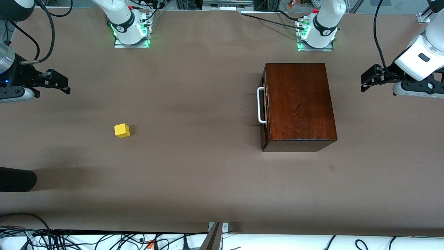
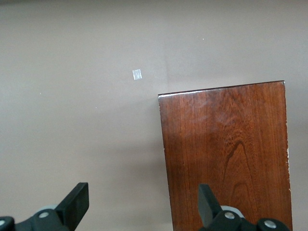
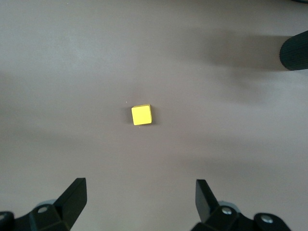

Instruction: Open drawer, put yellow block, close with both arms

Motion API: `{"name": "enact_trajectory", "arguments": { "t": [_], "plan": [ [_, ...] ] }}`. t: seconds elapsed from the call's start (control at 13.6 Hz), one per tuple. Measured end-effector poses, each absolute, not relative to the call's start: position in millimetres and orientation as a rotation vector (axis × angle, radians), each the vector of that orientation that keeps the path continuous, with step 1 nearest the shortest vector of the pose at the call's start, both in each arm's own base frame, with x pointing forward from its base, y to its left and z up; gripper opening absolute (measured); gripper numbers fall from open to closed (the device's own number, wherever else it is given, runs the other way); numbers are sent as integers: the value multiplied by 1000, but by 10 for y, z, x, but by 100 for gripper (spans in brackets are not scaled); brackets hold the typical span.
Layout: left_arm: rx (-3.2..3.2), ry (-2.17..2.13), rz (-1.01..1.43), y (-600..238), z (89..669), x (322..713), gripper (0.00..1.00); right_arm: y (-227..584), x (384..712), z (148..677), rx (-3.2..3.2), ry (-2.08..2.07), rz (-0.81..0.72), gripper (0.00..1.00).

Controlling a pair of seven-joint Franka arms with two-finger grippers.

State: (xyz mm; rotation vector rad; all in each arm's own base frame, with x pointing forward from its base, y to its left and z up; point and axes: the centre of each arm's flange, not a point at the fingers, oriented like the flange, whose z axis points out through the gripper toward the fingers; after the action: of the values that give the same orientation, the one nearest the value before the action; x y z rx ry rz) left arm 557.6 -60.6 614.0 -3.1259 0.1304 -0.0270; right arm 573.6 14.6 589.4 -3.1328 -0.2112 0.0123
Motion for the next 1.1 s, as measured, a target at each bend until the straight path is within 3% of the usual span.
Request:
{"name": "enact_trajectory", "arguments": {
  "t": [0.22,0.59,1.1],
  "plan": [
    [-3133,50,-30,-1271,6144,5462,100,150,5735,5894,-3133,-212,13,100],
    [-3141,-43,-12,-2785,6079,4907,100,153,5734,5893,-3133,-213,14,100],
    [-3046,-81,-8,-4347,5479,4206,100,148,5734,5893,-3133,-212,15,100]
  ]
}}
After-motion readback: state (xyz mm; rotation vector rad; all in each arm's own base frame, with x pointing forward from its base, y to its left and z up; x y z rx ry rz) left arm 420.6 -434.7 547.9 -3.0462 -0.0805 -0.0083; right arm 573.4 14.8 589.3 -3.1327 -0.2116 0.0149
